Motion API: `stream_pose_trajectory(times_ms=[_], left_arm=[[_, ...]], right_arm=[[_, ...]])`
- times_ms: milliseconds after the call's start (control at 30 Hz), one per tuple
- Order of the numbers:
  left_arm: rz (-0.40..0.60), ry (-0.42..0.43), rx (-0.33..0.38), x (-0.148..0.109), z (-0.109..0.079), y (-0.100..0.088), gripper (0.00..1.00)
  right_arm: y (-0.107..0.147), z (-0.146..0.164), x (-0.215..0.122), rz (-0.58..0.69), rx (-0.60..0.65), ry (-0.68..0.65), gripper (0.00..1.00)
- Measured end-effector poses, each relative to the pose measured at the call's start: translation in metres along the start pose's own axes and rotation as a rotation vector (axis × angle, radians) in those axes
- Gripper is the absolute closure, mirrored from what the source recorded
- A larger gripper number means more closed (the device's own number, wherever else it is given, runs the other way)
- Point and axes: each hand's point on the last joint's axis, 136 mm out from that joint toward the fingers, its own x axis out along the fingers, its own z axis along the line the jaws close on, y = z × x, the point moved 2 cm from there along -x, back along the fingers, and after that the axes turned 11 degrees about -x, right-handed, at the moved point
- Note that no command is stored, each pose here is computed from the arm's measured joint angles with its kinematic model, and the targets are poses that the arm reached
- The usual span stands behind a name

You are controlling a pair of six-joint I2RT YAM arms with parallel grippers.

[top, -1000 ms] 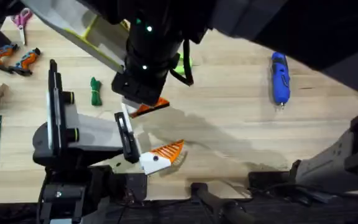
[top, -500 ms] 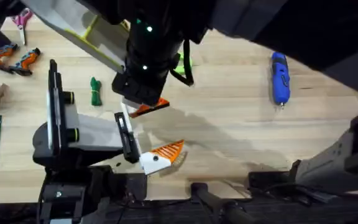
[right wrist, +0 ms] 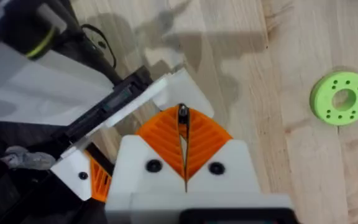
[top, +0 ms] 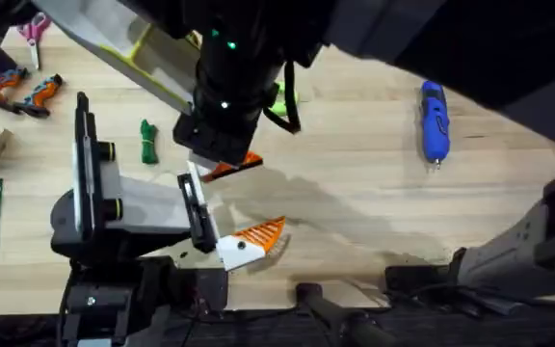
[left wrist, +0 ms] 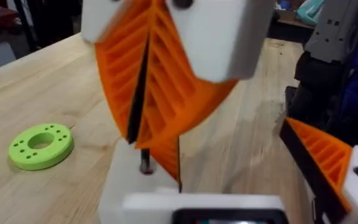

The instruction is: Pick up the gripper from the table and insert it into the empty holder that is missing its gripper. Then pick up a screw, insert it into the mounting hole, and use the screwdriver to tighten it. Finally, clean up the table by picking up the vegetable and placing it into the bucket.

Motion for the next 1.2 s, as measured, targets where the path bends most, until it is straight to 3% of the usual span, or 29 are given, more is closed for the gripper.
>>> stream_pose_trajectory(times_ms=[1200], left_arm=[[0.000, 0.000, -0.004, 0.0000, 0.0000, 0.0000, 0.016]], right_arm=[[-0.0025, 0.0017, 0.0081, -0.015, 0.031, -0.019, 0.995]])
